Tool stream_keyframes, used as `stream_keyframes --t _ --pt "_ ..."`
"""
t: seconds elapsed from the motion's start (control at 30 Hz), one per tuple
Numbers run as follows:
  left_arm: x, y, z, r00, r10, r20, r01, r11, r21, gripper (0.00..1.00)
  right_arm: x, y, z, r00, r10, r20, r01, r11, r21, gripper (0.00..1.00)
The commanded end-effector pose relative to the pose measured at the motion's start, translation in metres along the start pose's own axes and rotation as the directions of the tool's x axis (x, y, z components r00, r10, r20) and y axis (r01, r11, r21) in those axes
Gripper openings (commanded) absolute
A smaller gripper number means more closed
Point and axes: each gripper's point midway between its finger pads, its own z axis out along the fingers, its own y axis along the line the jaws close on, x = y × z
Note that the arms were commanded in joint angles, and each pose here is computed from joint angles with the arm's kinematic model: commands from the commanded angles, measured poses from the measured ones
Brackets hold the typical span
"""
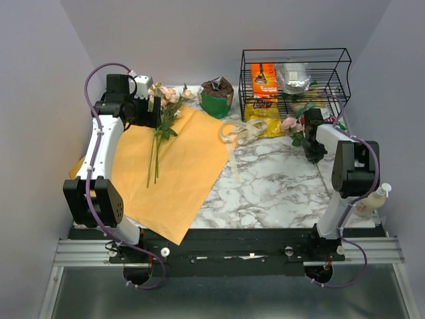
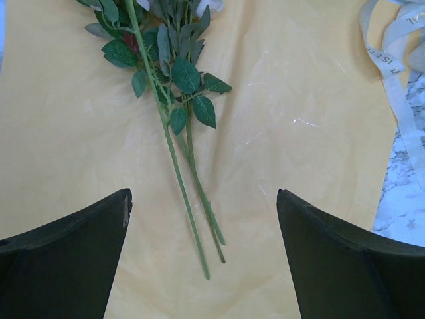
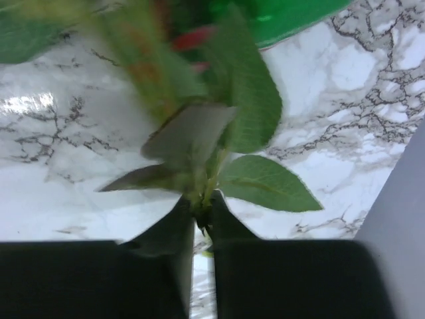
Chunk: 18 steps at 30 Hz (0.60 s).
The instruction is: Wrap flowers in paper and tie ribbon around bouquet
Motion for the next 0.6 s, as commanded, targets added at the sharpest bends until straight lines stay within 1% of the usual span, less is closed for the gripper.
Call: stream_keyframes --t 0.0,0.03,0.07,0.17,0.2,0.3,0.33,0.37,0.4,0.43,0.5,0.57 --pt "-0.002 -0.011 -0.017 0.999 0.026 0.021 -0.027 0.999 0.038 0.99 0.001 -0.001 -0.007 1.0 0.007 -0.006 -0.007 1.0 -0.02 0.05" --pt "-0.003 -0.012 -0.018 0.999 0.03 0.025 -0.031 0.999 0.041 0.99 0.002 0.001 -0.011 1.0 0.007 0.0 -0.007 1.0 -0.028 0.01" --pt "-0.003 -0.012 -0.019 0.999 0.03 0.024 -0.031 0.999 0.044 0.99 -0.002 0.0 -0.022 0.999 0.022 0.029 -0.021 0.999 -0.032 0.01" --pt "-0.006 -0.017 -0.024 0.999 0.034 0.036 -0.036 0.997 0.062 0.99 -0.001 0.005 -0.038 0.998 0.04 0.056 -0.037 0.998 -0.058 0.01" --pt "-0.006 -0.018 -0.025 0.999 0.034 0.038 -0.037 0.997 0.066 0.99 -0.001 0.012 -0.051 0.997 0.031 0.075 -0.025 0.996 -0.082 0.01" --pt "-0.011 -0.024 -0.031 0.998 0.035 0.057 -0.041 0.995 0.096 0.99 0.008 0.041 -0.077 0.996 -0.018 0.087 0.032 0.987 -0.157 0.01" --pt "-0.013 -0.027 -0.034 0.997 0.037 0.065 -0.043 0.994 0.103 0.99 0.011 0.057 -0.086 0.994 -0.059 0.091 0.075 0.98 -0.183 0.01" --pt "-0.014 -0.03 -0.036 0.997 0.036 0.069 -0.044 0.992 0.119 0.99 0.016 0.065 -0.092 0.994 -0.074 0.083 0.089 0.976 -0.201 0.01" --pt "-0.015 -0.032 -0.038 0.997 0.037 0.072 -0.046 0.991 0.126 0.99 0.028 0.071 -0.098 0.993 -0.104 0.05 0.112 0.969 -0.221 0.01" --pt "-0.016 -0.034 -0.04 0.996 0.04 0.078 -0.05 0.99 0.131 0.99 0.032 0.08 -0.109 0.989 -0.133 0.059 0.143 0.963 -0.229 0.01" --pt "-0.016 -0.039 -0.045 0.996 0.045 0.077 -0.056 0.986 0.156 0.99 0.045 0.087 -0.123 0.986 -0.159 0.04 0.164 0.955 -0.245 0.01" --pt "-0.017 -0.045 -0.05 0.995 0.051 0.085 -0.065 0.982 0.178 0.99 0.048 0.102 -0.148 0.977 -0.19 0.097 0.211 0.932 -0.295 0.01"
